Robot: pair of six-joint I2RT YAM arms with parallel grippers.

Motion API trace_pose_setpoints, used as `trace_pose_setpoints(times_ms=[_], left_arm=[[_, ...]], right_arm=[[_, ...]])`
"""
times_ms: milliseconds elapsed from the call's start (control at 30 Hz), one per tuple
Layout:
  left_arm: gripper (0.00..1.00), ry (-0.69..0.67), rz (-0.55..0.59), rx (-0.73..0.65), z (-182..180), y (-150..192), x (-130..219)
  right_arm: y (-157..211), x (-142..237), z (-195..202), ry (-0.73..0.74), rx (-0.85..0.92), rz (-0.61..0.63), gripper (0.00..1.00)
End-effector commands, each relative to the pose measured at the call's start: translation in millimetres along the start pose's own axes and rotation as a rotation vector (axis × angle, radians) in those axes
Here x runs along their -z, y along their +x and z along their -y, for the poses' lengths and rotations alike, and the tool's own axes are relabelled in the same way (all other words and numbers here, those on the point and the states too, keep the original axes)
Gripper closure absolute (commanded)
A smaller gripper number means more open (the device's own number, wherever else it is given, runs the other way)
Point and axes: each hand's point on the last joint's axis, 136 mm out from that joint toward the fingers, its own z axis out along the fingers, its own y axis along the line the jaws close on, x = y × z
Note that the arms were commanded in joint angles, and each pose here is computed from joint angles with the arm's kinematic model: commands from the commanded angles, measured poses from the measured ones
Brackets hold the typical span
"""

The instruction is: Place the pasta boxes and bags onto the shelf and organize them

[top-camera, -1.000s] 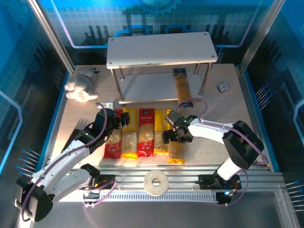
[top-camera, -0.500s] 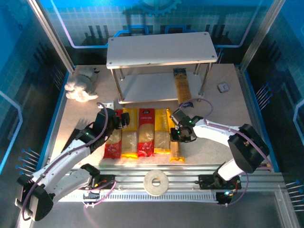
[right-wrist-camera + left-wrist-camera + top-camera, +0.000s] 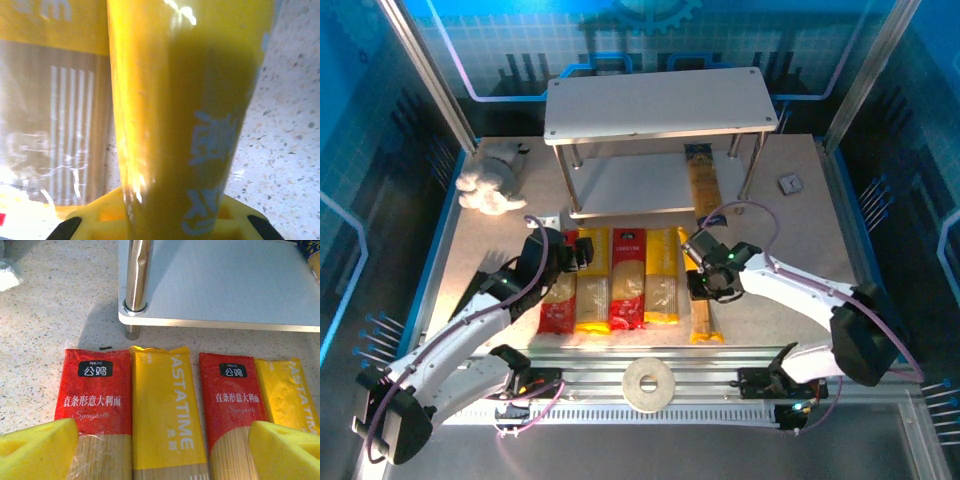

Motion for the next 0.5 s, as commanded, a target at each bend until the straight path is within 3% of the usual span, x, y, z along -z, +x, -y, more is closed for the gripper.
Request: trace_pose_setpoints(times_ms=[0,200,467], left_arm=[[0.11,0.011,0.017,-0.002,5,-8,2],[0.11,0.016,0.015,-0.002,6,-7,2],[0.11,0.009,0.020,-0.012,3,-8,6]], right_arm=[[-41,47,-22,-0.054,0.043,0.171,1.00],[-77,66,-36,-0.052,0.096,0.237,1.00],[-149,47,-49,-0.037,0.146,0.274,1.00]])
